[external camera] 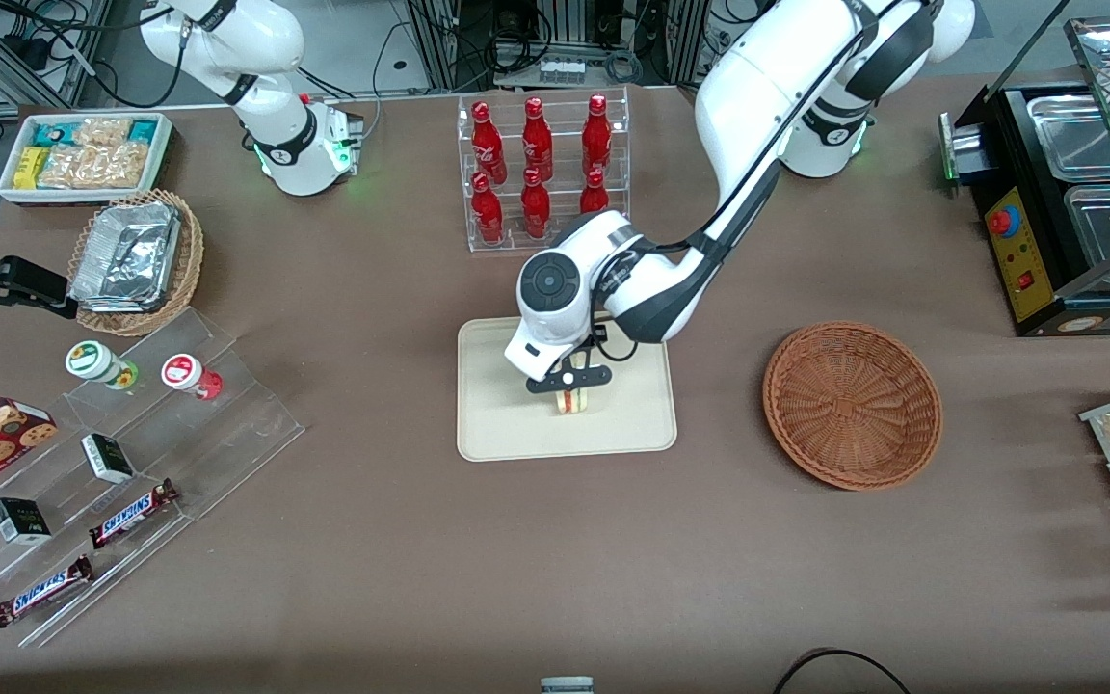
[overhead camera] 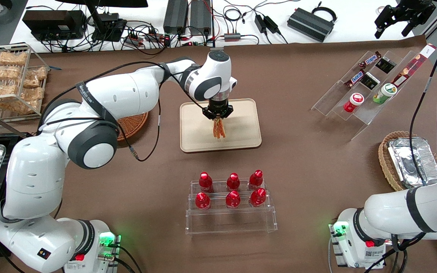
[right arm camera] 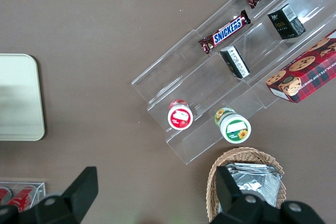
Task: Place sandwich from basket to tray
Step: 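Lower the sandwich onto the tray and open the left gripper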
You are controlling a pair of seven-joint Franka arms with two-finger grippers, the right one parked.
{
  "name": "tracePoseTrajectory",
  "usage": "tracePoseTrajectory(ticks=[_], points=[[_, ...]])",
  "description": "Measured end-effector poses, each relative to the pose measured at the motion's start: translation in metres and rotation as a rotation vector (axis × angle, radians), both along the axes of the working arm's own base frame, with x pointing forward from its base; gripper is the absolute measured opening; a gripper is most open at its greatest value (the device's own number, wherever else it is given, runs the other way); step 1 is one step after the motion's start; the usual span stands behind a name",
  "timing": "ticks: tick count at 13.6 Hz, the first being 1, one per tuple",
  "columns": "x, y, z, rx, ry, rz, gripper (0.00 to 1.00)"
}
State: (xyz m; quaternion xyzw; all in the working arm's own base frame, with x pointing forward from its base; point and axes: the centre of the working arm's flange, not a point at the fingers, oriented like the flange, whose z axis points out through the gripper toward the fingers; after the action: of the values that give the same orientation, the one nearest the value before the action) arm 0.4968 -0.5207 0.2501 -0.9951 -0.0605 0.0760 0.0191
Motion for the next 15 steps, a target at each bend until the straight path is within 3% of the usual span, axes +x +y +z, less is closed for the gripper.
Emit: tracePoseTrajectory(ticks=[10, 13, 15], points=[[0.006, 0.002, -0.020, 0.010, 0.006, 0.009, 0.18], [0.006, 0.003, -0.023, 0.015, 0.007, 0.022, 0.41], [0.007, 0.002, -0.021, 0.015, 0.003, 0.045, 0.63]])
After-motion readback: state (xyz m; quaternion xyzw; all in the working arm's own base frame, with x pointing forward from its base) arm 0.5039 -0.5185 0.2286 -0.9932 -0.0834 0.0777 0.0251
